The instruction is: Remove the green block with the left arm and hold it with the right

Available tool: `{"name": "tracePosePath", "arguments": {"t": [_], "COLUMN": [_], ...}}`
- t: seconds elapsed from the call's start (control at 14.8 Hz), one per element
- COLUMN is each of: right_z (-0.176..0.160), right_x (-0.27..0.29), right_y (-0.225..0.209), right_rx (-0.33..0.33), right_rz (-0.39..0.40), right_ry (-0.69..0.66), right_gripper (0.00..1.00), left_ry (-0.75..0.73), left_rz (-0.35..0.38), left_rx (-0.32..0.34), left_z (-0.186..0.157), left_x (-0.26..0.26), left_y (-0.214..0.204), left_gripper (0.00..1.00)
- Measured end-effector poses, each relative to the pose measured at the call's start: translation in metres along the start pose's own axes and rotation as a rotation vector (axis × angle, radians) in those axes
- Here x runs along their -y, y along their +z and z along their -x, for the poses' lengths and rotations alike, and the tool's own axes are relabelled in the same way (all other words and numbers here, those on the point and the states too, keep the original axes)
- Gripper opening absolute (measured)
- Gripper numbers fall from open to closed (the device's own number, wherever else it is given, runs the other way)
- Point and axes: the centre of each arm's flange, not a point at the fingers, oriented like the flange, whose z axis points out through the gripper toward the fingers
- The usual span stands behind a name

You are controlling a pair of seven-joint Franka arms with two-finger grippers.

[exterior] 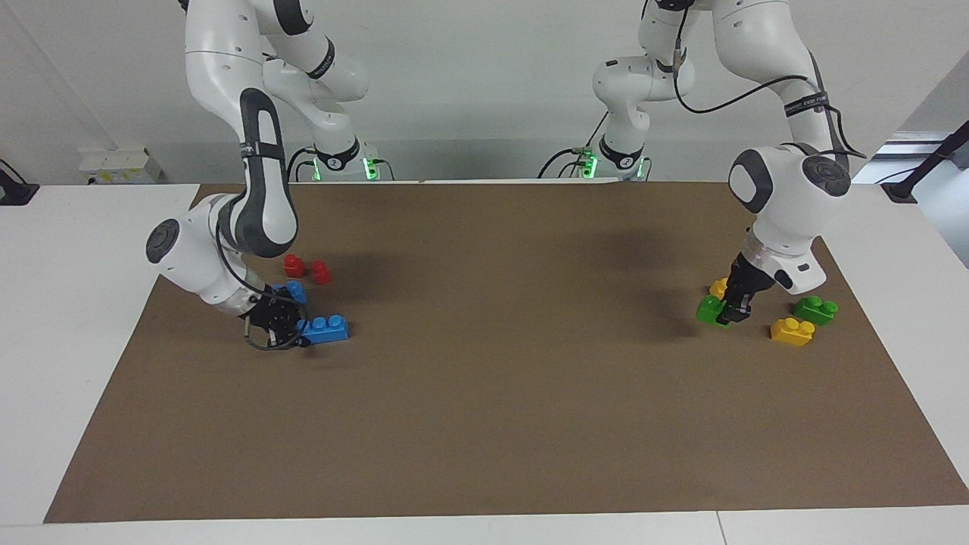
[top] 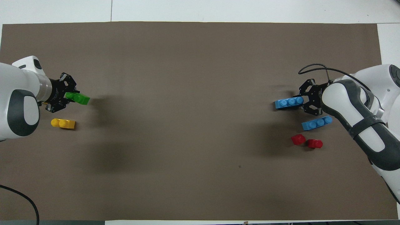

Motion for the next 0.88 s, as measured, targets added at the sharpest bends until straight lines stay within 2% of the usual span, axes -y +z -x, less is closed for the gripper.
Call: {"name": "tracePosePath", "arguments": {"t": [0.2, 0.34, 0.41, 0.54, 0.68, 0.88], "right_z": [0.004, 0.010, 0.012, 0.012, 0.015, 0.031], "right_x": [0.004, 0.014, 0.019, 0.025, 0.027, 0.028], "right_y": [-0.007, -0.027, -0.040, -0.067, -0.092, -0.131], "right_rx": [0.010, 0.028, 0.033, 0.022, -0.034, -0.092], "right_rz": [0.003, 0.004, -0.001, -0.019, -0.020, -0.006], "right_ry": [-0.010, -0.027, -0.034, -0.055, -0.137, -0.367], "right_gripper": [0.73, 0.95, 1.00, 1.00, 1.00, 1.00], "left_ry": [0.057, 0.069, 0.074, 0.086, 0.094, 0.121], "left_rz": [-0.020, -0.023, -0.024, -0.023, -0.022, -0.021], "left_rx": [0.011, 0.012, 0.013, 0.012, 0.011, 0.010], "left_z": [-0.005, -0.009, -0.010, -0.012, -0.012, -0.013], "left_x": [-0.001, -0.003, -0.004, -0.006, -0.006, -0.005], "left_y": [0.031, 0.045, 0.050, 0.050, 0.051, 0.051], "left_gripper": [0.34, 0.34, 0.34, 0.34, 0.34, 0.34]}}
